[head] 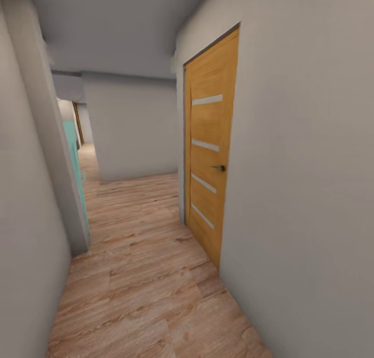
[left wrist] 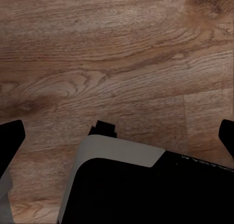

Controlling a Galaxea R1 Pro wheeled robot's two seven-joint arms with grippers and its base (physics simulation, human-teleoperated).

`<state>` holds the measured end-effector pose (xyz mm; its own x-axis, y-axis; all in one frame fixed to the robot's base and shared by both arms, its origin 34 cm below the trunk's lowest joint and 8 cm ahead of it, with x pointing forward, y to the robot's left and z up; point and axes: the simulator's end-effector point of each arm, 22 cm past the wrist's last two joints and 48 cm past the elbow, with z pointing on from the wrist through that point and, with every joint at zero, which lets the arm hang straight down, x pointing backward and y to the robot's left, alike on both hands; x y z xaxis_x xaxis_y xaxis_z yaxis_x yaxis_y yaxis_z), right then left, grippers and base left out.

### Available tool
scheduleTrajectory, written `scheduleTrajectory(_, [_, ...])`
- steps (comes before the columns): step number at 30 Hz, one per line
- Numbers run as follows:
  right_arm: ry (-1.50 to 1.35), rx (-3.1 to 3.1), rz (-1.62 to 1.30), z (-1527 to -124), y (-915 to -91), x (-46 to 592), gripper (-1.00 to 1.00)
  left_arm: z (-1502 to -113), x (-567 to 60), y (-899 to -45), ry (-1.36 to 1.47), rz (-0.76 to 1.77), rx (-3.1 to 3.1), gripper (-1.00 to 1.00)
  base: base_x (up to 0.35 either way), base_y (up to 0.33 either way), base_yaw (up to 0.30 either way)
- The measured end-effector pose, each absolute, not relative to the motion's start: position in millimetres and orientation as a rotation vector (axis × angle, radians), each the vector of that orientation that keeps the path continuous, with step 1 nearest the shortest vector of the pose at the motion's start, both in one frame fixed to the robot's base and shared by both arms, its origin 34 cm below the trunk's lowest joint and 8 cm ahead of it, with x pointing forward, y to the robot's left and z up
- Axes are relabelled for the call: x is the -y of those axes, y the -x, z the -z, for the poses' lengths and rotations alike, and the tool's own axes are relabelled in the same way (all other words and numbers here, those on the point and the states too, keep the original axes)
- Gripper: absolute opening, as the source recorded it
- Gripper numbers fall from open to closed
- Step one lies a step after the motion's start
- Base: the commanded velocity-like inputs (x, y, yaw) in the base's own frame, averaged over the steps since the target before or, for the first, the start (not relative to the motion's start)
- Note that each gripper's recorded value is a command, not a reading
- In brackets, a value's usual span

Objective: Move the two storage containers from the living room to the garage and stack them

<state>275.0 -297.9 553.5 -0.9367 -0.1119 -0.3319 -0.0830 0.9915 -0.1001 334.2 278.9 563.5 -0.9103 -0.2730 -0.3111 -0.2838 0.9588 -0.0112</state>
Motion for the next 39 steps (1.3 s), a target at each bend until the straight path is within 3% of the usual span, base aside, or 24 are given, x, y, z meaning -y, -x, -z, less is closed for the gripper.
scheduleTrajectory(39, [0.114, -2.791, 0.124, -553.8, -275.1, 301.4, 1.0, -563.8, -278.2, -335.2, 0.446, -0.044, -2.789, 1.0, 0.307, 0.0, 0.265])
